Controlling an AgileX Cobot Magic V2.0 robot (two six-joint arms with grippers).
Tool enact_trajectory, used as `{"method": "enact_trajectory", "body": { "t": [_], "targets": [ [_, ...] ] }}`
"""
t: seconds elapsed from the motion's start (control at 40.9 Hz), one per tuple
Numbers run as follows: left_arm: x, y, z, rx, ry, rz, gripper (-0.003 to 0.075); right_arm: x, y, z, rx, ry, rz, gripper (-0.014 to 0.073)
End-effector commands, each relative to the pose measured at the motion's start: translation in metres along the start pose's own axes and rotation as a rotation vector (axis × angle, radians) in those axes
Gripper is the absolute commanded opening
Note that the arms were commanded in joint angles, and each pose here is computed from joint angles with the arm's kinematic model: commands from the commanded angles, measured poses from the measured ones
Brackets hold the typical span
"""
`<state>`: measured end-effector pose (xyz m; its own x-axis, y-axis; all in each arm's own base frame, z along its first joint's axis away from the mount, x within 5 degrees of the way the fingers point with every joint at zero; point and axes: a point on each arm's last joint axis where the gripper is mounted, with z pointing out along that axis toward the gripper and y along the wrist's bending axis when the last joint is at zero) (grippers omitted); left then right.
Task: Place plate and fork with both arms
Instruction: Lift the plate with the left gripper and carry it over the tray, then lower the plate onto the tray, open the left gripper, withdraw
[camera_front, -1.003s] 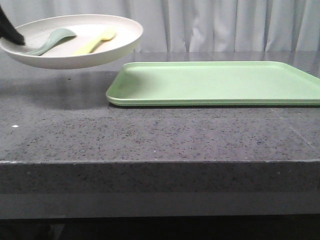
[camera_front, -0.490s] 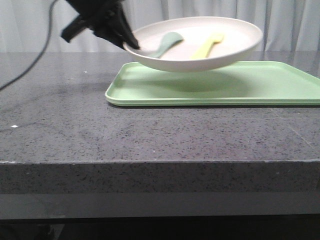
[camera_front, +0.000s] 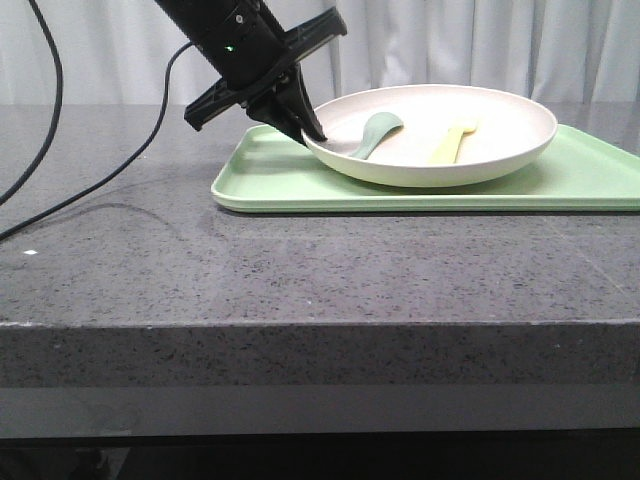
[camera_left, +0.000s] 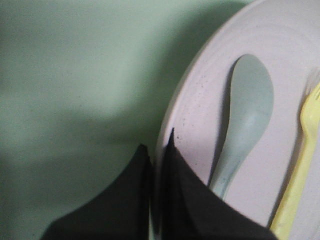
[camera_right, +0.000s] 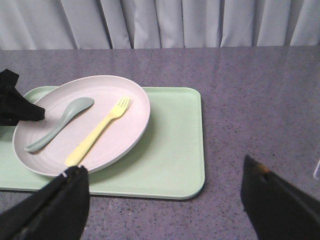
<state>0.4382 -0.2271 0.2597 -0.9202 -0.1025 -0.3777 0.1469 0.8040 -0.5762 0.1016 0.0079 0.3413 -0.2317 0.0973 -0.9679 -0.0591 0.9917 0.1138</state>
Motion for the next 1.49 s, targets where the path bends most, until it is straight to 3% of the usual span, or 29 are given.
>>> {"method": "enact_trajectory", "body": {
  "t": [0.0,0.392,0.538,0.783,0.881,1.101,1.224,1.322,1.469],
  "targets": [
    [-0.012,-0.033,-0.037,0.101,-0.126,0.000,-0.0018,-0.018,0.001,-0.003,0.001,-0.100,-0.004,0.0636],
    [-0.011,-0.032,-0.037,0.093,-0.117,0.008,-0.0006,-0.018,0.001,-0.003,0.001,-0.100,-0.004,0.0636],
    [-0.011,-0.032,-0.037,0.092,-0.117,0.017,0.0086,-0.018,0.001,-0.003,0.001,-0.100,-0.004,0.0636],
    [-0.010,-0.033,-0.037,0.092,-0.110,0.041,0.0316,-0.018,0.001,-0.003,0.001,-0.100,-0.004,0.0636],
    [-0.014,-0.035,-0.051,0.094,-0.119,0.078,0.0350,-0.018,0.001,-0.003,0.001,-0.100,-0.004,0.0636],
    [-0.028,-0.043,-0.096,0.099,-0.122,0.191,0.0331,-0.018,0.001,-0.003,0.001,-0.100,-0.004,0.0636],
    [-0.025,-0.047,-0.108,0.087,-0.063,0.246,0.0202,-0.018,0.001,-0.003,0.001,-0.100,-0.004,0.0636],
    [-0.020,-0.047,-0.115,0.049,0.005,0.290,-0.0008,-0.018,0.001,-0.003,0.001,-0.100,-0.004,0.0636],
    [-0.016,-0.051,-0.126,0.041,0.025,0.306,-0.0018,-0.018,0.001,-0.003,0.001,-0.100,-0.004,0.0636]
  ]
}}
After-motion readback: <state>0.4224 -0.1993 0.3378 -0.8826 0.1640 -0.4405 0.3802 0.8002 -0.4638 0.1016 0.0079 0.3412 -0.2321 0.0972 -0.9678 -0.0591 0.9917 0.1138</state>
